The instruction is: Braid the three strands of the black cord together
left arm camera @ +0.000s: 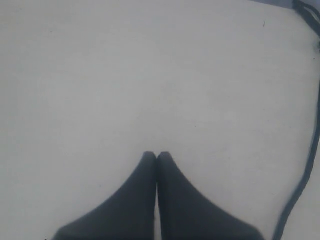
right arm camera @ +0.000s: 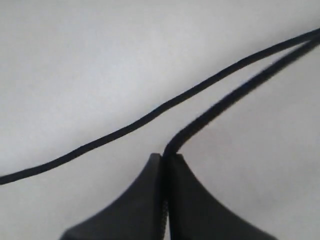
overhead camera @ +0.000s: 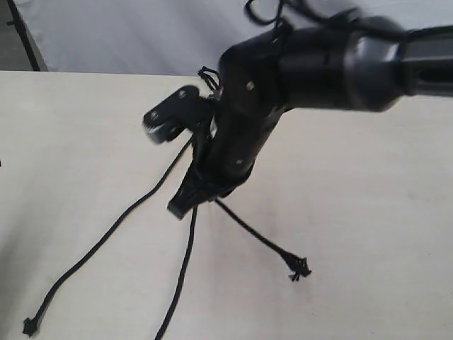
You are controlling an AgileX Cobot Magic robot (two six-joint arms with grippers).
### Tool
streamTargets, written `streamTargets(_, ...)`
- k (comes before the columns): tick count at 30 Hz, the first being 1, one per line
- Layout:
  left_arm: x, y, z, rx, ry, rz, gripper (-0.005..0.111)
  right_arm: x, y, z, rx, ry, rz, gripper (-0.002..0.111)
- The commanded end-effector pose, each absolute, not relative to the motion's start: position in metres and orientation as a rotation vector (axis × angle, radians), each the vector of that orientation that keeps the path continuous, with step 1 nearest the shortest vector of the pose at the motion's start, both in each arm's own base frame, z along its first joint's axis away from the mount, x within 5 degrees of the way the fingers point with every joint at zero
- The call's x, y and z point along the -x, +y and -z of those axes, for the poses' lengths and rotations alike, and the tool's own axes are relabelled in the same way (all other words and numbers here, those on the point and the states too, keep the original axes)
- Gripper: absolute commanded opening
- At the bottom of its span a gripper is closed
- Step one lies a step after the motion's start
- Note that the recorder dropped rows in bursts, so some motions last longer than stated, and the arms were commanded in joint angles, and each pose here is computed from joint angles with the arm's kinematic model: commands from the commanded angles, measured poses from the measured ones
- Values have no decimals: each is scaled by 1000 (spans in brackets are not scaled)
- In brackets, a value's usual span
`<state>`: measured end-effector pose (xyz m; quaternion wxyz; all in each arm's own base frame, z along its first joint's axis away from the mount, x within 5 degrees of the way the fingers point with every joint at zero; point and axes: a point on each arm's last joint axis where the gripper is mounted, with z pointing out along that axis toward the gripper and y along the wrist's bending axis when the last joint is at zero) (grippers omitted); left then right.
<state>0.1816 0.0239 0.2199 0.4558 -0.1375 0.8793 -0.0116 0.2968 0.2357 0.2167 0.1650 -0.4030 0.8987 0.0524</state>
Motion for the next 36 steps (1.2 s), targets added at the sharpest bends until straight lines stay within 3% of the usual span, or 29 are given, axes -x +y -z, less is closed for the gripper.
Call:
streamTargets(1,-183,23,-221,348,2163,40,0,-314,189,-247,923,2580,-142,0)
streamTargets(5,-183,23,-221,348,2163,40,0,-333,142,-247,714,2655,-109,0)
streamTargets(13,-183,23,-221,348,2163,40,0,-334,63,-202,366,2825,-85,0)
streamTargets(19,-182,23,-221,350,2168,41,0,-321,48,-172,238,2813,-108,0)
streamTargets(24,-182,23,-220,354,2178,43,0,-323,47,-167,150,2741,-114,0)
streamTargets(26,-182,23,-220,375,2179,54,0,-322,47,-167,151,2750,-114,7)
streamTargets(31,-181,23,-220,385,2182,59,7,-321,47,-166,156,2770,-114,51)
streamTargets(33,-181,19,-219,366,2198,70,18,-321,48,-170,177,2764,-112,62)
streamTargets(36,-182,4,-218,275,2215,115,38,-325,47,-189,225,2721,-95,67)
